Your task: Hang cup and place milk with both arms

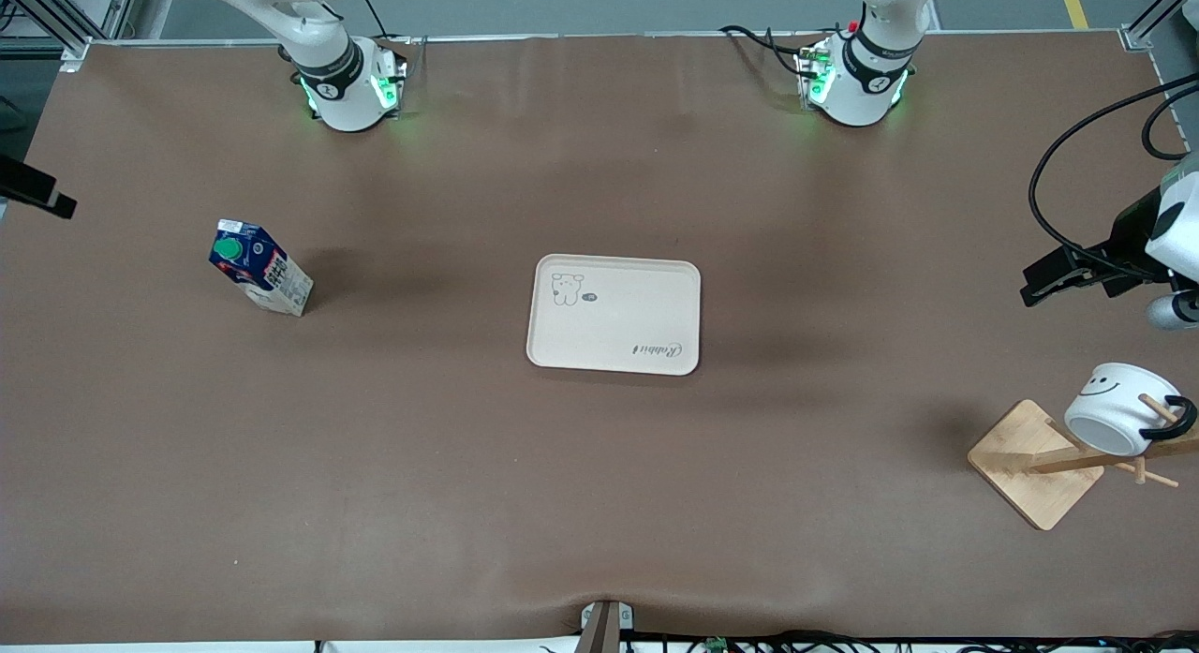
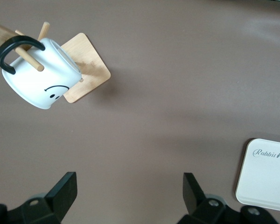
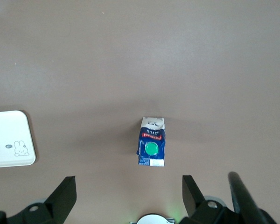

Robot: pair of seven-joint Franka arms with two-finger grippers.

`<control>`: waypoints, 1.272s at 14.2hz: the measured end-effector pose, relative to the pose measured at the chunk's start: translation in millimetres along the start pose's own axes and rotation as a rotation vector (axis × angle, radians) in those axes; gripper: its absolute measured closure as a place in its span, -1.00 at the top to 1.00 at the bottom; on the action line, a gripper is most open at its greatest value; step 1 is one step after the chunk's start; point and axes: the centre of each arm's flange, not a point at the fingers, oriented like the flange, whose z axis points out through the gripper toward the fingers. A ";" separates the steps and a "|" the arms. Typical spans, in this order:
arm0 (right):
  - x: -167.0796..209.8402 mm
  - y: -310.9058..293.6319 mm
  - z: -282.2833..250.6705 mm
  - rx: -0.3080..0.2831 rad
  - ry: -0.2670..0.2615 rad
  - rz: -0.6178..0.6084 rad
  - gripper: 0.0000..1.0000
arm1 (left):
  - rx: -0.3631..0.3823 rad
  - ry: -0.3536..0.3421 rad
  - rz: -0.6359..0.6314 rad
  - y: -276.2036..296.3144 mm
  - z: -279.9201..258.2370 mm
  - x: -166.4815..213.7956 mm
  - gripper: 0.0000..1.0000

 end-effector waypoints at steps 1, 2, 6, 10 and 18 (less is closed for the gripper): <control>-7.7 1.9 -5.1 0.001 0.000 0.002 1.00 | 0.006 0.004 0.012 7.3 -4.4 -3.3 1.00; -16.0 4.9 -8.1 0.002 -0.003 0.005 1.00 | 0.017 -0.001 0.022 15.2 -8.3 -8.0 1.00; -42.6 14.7 -12.1 -0.018 -0.005 0.016 1.00 | 0.040 -0.034 0.038 31.2 -15.6 -30.2 1.00; -41.8 22.0 -7.1 -0.025 -0.004 -0.040 1.00 | 0.019 -0.047 0.038 32.4 -20.1 -59.8 1.00; -41.5 26.3 -5.0 -0.025 -0.010 -0.062 1.00 | 0.001 -0.034 0.075 20.5 -37.9 -94.5 1.00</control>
